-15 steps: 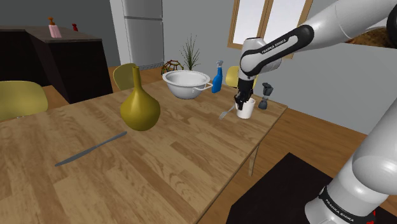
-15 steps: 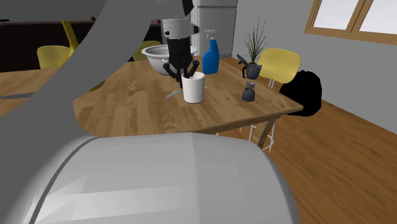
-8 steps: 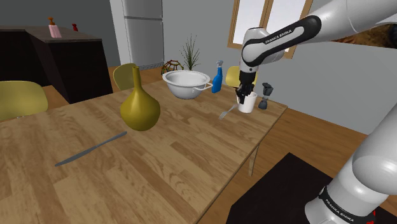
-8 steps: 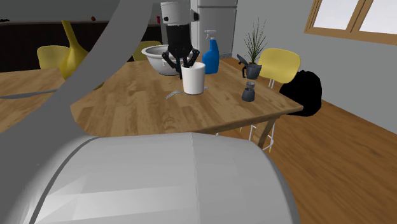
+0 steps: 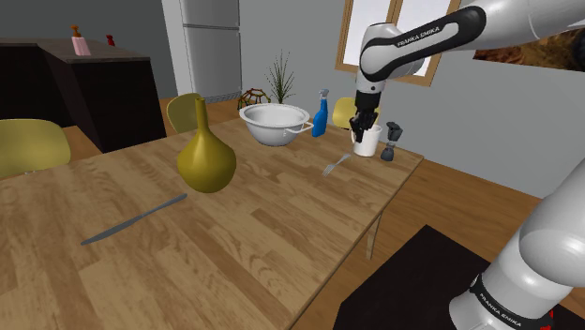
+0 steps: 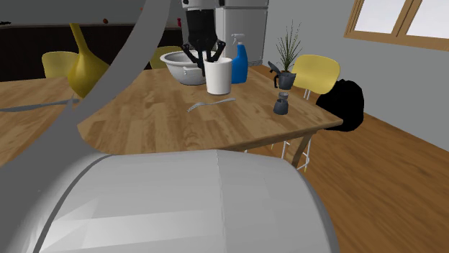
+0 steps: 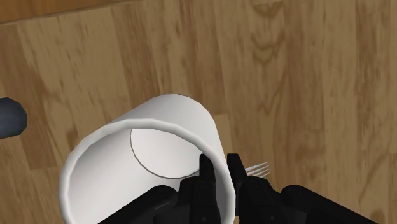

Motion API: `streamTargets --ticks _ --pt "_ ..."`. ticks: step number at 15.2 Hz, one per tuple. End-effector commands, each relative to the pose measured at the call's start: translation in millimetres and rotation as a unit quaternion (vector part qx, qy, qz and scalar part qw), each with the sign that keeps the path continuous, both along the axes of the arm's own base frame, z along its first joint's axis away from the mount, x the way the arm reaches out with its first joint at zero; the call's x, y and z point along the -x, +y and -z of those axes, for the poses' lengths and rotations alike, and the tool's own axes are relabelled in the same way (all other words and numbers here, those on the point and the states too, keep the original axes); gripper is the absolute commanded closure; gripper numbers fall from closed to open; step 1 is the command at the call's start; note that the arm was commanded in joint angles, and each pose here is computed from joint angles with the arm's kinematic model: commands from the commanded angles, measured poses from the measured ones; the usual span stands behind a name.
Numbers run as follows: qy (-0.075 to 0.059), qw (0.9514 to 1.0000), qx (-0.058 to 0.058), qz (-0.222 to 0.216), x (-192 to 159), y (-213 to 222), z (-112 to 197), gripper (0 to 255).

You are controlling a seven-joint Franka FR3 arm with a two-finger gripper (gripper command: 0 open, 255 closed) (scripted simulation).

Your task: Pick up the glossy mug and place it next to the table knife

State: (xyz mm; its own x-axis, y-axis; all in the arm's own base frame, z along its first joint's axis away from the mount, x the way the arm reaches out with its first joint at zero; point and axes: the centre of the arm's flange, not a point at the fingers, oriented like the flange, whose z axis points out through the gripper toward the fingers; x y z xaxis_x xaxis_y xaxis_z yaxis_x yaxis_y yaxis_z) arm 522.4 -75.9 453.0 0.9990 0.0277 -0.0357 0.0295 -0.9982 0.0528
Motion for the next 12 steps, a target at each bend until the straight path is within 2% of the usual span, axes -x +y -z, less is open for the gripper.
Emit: streamTargets --ticks 1,12 --pt "0.000 1.0000 0.000 0.000 -0.5 0.1 -10.4 255" --pt "0.000 1.0000 0.000 0.000 -0.5 0.1 -67.3 255"
